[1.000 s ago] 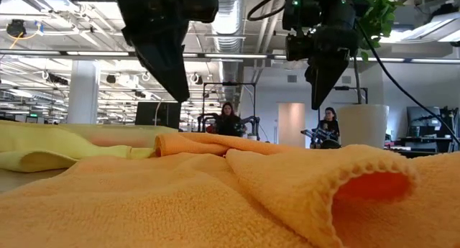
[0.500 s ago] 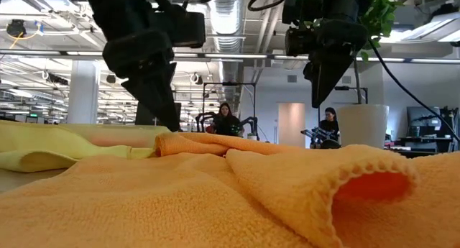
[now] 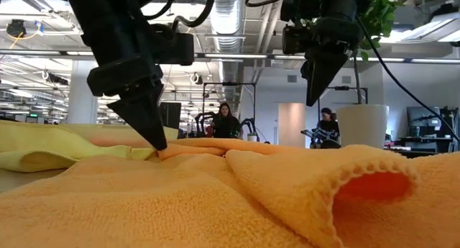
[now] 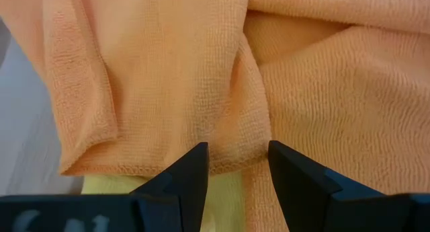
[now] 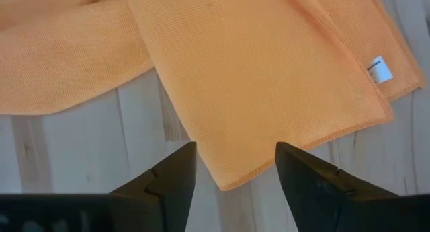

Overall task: Fold microfiber towels
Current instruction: Fold the right orange microfiber cloth

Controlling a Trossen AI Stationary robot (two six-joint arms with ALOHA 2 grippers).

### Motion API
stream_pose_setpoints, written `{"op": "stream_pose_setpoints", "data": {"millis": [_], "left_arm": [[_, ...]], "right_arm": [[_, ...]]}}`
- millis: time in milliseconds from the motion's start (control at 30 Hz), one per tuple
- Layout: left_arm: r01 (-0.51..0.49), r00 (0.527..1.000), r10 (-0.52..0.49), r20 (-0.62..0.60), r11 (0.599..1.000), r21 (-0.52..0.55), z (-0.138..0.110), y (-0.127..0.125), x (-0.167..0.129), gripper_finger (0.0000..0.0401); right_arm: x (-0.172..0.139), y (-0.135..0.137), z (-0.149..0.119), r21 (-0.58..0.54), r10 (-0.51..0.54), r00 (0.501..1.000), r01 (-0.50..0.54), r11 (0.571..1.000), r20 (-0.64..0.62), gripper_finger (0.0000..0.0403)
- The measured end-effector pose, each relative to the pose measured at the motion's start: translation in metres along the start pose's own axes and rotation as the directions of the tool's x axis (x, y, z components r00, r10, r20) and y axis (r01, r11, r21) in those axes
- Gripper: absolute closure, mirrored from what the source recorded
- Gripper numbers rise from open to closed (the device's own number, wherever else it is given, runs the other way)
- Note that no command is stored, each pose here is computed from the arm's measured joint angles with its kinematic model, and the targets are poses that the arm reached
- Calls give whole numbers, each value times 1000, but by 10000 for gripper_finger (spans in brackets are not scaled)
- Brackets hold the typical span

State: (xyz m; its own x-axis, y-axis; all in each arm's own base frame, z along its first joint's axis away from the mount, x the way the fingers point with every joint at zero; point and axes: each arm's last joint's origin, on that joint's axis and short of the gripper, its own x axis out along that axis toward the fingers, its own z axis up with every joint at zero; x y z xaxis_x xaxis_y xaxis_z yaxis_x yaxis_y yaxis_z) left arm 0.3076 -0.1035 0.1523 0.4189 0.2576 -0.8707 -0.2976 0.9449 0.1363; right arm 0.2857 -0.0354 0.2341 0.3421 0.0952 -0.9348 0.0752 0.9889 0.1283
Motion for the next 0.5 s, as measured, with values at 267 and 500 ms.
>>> {"op": "stream_pose_setpoints", "data": {"millis": [267, 500], "left_arm": [[-13, 1000, 13, 0, 1000, -6, -1, -2, 5, 253], [3, 999, -5, -42, 999, -39, -4, -10, 24, 253]], "right_arm": [[0, 0, 1, -3, -7, 1000, 7, 1000, 12, 178], [0, 0, 2, -4, -8, 1000, 8, 1000, 25, 178]]}}
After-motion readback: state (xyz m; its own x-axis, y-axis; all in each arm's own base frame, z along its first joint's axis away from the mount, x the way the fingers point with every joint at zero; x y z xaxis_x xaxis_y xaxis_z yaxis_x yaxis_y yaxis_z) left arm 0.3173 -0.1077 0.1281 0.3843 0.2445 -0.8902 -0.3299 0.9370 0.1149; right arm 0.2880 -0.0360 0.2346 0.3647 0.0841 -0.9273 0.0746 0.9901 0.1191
